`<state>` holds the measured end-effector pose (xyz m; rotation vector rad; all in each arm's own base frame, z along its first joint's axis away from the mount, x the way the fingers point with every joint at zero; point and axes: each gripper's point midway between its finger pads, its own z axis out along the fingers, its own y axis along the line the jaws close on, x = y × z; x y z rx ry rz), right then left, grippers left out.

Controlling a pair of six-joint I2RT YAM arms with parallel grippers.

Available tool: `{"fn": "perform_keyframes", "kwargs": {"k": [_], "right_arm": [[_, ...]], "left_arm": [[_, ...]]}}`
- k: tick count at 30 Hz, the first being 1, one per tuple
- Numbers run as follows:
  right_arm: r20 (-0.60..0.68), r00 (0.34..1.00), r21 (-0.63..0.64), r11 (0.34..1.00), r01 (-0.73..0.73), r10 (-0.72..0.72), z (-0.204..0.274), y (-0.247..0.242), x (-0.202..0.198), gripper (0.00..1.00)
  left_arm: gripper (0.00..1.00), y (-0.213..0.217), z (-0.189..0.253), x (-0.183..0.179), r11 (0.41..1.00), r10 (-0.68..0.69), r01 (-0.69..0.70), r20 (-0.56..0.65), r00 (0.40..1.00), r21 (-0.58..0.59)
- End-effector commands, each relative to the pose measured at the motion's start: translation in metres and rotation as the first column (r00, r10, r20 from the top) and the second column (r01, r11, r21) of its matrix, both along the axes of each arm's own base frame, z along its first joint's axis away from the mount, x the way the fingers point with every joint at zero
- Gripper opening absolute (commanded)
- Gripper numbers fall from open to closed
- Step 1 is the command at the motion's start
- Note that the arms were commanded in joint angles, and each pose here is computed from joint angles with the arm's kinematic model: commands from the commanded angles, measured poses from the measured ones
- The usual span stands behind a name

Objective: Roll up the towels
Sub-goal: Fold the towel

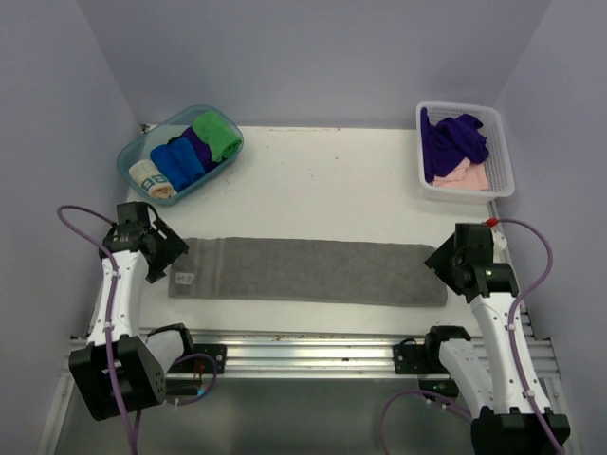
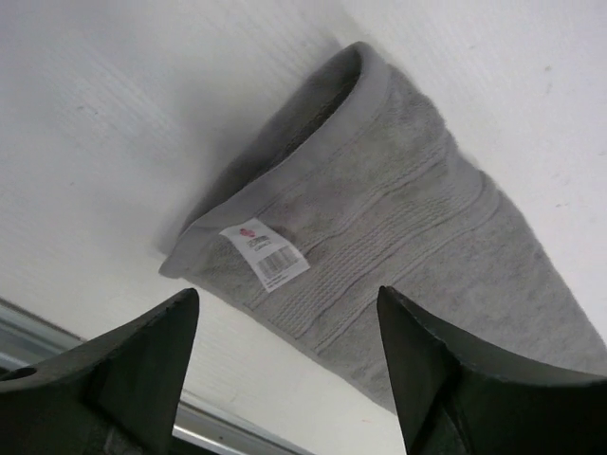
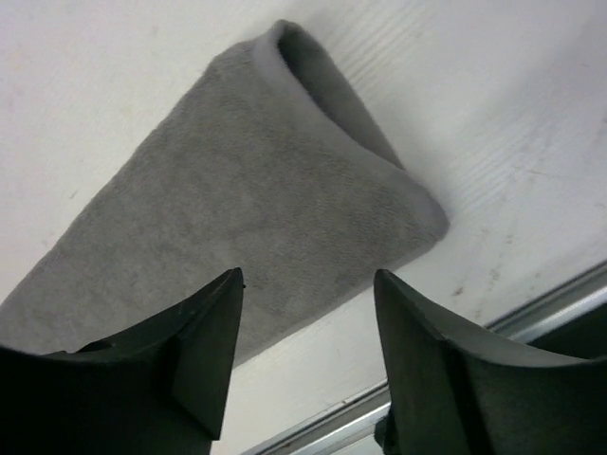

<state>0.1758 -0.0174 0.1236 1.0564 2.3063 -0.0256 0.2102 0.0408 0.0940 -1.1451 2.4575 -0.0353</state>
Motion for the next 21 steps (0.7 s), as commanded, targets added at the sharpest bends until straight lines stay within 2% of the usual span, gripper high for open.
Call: {"fn": "perform_keyframes", "kwargs": {"k": [1, 2, 4, 5, 6, 9, 13, 17, 21], "right_arm": [[0.089, 0.986, 0.085, 0.986, -0.146, 0.139, -0.002, 0.026, 0.035, 0.59], [0.142, 0.977, 0.095, 0.98, -0.176, 0.162, 0.0, 0.031, 0.051, 0.45], [0.108, 0.974, 0.131, 0.969, -0.211, 0.198, -0.015, 0.041, 0.063, 0.3], [0.119, 0.963, 0.118, 0.959, -0.258, 0.244, -0.016, 0.052, 0.073, 0.25], [0.092, 0.963, 0.1, 0.96, -0.262, 0.253, -0.022, 0.053, 0.077, 0.15], [0.019, 0.965, 0.043, 0.965, -0.26, 0.26, -0.035, 0.053, 0.094, 0.02], [-0.055, 0.977, -0.075, 0.975, -0.21, 0.206, -0.045, 0.028, 0.11, 0.0], [-0.121, 0.981, -0.086, 0.983, -0.161, 0.15, -0.06, 0.008, 0.114, 0.0], [-0.11, 0.987, -0.132, 0.982, -0.135, 0.12, -0.061, -0.003, 0.114, 0.0]], "left_arm": [[0.77, -0.004, 0.032, 0.041, 0.999, -0.041, 0.045, 0.202, 0.979, -0.016], [0.71, -0.015, 0.035, 0.051, 0.996, -0.079, 0.089, 0.238, 0.968, -0.03], [0.65, -0.04, 0.028, 0.058, 0.987, -0.142, 0.155, 0.221, 0.965, -0.04], [0.64, -0.049, 0.026, 0.065, 0.985, -0.158, 0.171, 0.227, 0.961, -0.039], [0.62, -0.06, 0.021, 0.068, 0.979, -0.186, 0.201, 0.216, 0.958, -0.047], [0.56, -0.082, -0.006, 0.073, 0.964, -0.247, 0.258, 0.142, 0.959, -0.069], [0.55, -0.071, -0.023, 0.087, 0.974, -0.225, 0.228, 0.086, 0.97, -0.017], [0.56, -0.062, -0.021, 0.108, 0.98, -0.2, 0.199, 0.085, 0.976, 0.028], [0.57, -0.054, -0.034, 0.117, 0.983, -0.179, 0.176, 0.039, 0.983, 0.052]]}}
